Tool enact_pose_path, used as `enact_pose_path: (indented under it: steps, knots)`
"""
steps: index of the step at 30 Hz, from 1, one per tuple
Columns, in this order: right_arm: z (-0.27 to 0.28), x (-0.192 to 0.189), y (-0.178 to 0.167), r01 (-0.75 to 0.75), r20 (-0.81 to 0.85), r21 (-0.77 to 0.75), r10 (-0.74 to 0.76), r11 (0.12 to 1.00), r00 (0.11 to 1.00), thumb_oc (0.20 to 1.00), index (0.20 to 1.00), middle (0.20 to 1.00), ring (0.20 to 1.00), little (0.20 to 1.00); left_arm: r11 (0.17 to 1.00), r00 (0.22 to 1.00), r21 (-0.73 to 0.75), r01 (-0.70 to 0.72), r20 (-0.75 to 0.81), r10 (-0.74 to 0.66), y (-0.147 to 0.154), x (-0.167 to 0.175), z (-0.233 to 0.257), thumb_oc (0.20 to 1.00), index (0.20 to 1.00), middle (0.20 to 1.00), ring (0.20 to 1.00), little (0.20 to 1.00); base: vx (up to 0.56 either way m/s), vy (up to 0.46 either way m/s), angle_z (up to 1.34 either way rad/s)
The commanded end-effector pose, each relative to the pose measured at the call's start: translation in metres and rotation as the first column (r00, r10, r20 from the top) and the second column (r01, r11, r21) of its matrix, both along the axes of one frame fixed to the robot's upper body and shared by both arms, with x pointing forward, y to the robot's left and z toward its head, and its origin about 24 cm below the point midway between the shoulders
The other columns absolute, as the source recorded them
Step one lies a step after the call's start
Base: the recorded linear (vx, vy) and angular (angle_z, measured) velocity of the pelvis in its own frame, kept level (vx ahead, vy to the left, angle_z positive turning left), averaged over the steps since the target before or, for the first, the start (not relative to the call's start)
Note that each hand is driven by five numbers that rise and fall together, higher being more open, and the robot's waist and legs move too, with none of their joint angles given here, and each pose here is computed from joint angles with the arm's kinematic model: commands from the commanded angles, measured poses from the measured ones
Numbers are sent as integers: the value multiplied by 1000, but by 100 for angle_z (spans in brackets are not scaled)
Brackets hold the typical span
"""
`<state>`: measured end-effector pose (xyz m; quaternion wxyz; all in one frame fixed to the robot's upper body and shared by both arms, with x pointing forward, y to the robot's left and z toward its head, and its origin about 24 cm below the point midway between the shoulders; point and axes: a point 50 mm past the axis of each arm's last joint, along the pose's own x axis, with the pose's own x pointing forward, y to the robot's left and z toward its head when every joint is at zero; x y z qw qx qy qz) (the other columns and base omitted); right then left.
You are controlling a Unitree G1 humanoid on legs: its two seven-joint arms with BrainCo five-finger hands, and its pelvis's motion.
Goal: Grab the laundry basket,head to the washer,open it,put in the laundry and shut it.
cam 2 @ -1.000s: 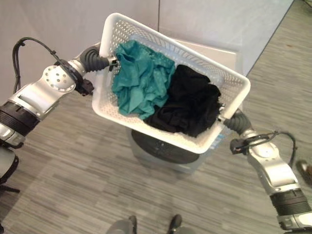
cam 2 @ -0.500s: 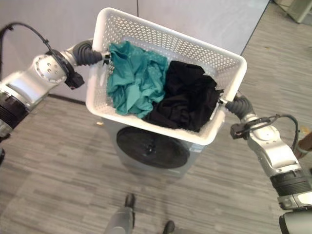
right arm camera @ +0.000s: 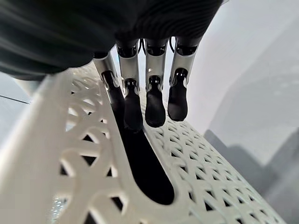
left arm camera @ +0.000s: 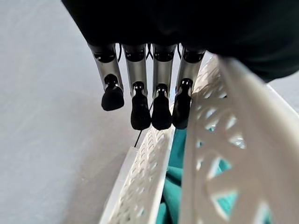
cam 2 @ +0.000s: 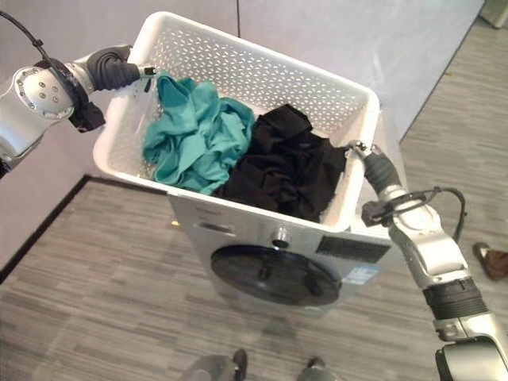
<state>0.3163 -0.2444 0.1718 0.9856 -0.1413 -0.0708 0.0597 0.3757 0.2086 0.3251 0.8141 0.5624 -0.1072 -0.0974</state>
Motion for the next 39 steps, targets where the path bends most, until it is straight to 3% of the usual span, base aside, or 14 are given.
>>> enact_pose_path:
  steps: [1, 13, 28, 39]
  knots:
    - [1, -4, -21, 66, 22, -40, -65, 997, 998, 200, 200, 200, 200, 200, 973, 964, -6, 232, 138, -229, -68, -2, 30, 200, 200, 200, 200, 200, 49, -56, -10]
    - [19, -37, -71, 208, 54, -150, -202, 966, 978, 200, 200, 200, 200, 200, 942, 941, -37, 334, 64, -331, -103, 3, -12, 200, 200, 200, 200, 200, 12, -75, 1]
    - [34, -15, -47, 129, 77, -171, -117, 977, 990, 200, 200, 200, 200, 200, 987, 976, -12, 162, 148, -158, -70, 13, 23, 200, 200, 200, 200, 200, 33, -26, 0]
    - [36, 3, -47, 196, 93, -165, -183, 967, 979, 200, 200, 200, 200, 200, 951, 946, -155, 266, 232, -227, -94, 8, 46, 200, 200, 200, 200, 200, 39, 46, 4]
